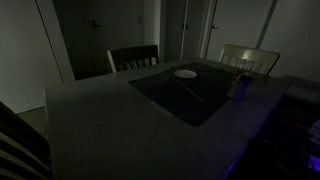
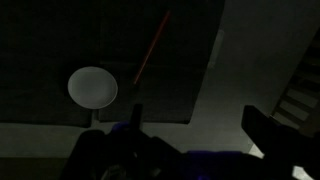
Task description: Put the straw inside the can
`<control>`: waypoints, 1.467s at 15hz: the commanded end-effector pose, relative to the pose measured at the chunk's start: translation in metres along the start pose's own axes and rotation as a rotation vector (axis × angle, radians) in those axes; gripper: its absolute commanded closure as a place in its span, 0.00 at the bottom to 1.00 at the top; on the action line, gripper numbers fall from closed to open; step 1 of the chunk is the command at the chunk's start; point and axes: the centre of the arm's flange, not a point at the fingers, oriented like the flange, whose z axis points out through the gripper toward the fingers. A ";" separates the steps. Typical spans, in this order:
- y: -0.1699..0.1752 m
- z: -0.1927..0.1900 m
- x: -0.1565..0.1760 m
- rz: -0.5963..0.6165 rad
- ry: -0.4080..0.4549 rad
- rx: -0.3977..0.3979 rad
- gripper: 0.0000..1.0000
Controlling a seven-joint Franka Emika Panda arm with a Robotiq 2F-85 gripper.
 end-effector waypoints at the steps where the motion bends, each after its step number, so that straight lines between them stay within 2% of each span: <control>1: 0.002 0.040 0.024 -0.018 0.023 0.014 0.00; 7: 0.003 0.105 0.052 0.008 0.081 -0.054 0.00; 10: 0.004 0.144 0.067 0.048 0.093 -0.057 0.00; 14: 0.007 0.199 0.074 0.101 0.052 -0.069 0.00; 17: 0.013 0.236 0.069 0.097 -0.010 -0.038 0.00; 18: 0.005 0.217 0.063 0.100 -0.002 -0.063 0.00; 22: 0.004 0.224 0.063 0.098 -0.011 -0.061 0.00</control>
